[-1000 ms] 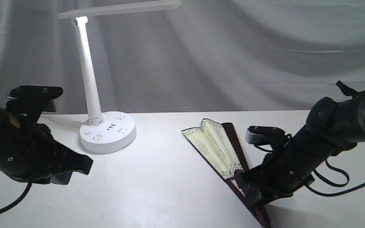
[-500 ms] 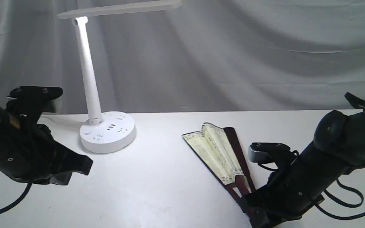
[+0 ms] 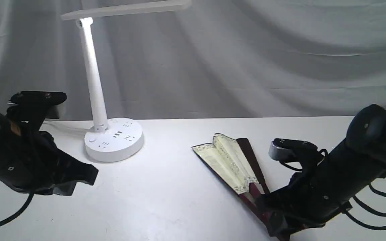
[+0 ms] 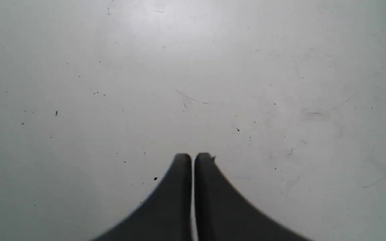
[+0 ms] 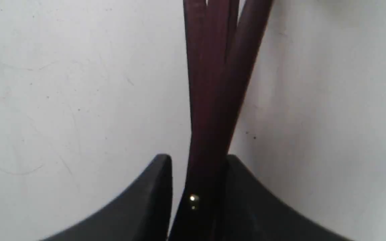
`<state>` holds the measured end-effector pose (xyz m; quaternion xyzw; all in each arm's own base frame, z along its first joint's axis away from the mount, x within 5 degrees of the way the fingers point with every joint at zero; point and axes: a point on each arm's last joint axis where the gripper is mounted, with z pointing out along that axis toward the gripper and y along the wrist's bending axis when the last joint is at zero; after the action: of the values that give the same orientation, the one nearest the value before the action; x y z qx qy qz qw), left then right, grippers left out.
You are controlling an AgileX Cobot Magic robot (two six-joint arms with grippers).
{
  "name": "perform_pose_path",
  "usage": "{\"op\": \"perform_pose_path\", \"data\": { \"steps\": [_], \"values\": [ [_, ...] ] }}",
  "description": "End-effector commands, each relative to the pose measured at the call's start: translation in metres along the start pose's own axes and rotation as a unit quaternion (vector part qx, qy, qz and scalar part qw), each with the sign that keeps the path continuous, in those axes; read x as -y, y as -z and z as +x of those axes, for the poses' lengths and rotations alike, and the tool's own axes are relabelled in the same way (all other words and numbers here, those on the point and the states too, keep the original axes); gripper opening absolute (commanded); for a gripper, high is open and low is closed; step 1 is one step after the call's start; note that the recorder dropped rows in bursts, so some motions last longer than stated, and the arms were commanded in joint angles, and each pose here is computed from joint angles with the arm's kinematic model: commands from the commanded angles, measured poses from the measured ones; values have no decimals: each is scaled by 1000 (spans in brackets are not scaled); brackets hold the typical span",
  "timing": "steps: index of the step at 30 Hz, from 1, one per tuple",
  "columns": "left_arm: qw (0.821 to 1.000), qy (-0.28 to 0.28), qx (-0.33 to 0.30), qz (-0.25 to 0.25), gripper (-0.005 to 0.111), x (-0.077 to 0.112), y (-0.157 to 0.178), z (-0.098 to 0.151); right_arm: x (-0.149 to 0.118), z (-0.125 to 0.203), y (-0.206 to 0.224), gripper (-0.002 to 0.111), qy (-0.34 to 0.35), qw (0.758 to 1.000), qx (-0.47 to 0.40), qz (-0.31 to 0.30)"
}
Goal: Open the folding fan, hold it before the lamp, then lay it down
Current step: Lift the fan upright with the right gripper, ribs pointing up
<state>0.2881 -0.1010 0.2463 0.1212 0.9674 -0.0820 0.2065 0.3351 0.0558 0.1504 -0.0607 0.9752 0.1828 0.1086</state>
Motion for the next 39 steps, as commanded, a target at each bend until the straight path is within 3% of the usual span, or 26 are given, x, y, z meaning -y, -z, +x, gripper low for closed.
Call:
{"op": "perform_pose_path", "data": {
  "steps": [1,9,23,29,36,39],
  "values": [
    [1000,2,6,2,0,2,2,-2,-4,4,3,25,-3,1000,-12,-9],
    [1000,2,4,2,0,2,2,-2,-5,0,3,25,-22,1000,9,-17],
    [1000,2,3,2,0,2,2,-1,12,-24,8,25,-43,988,142,50],
    [1000,2,3,2,0,2,2,-1,35,-37,5,25,-122,987,103,-14],
    [1000,2,3,2,0,2,2,-1,48,-59,-17,26,-139,986,77,-50],
    [1000,2,3,2,0,2,2,-1,51,-71,-27,34,-145,984,77,-65]
  ]
}}
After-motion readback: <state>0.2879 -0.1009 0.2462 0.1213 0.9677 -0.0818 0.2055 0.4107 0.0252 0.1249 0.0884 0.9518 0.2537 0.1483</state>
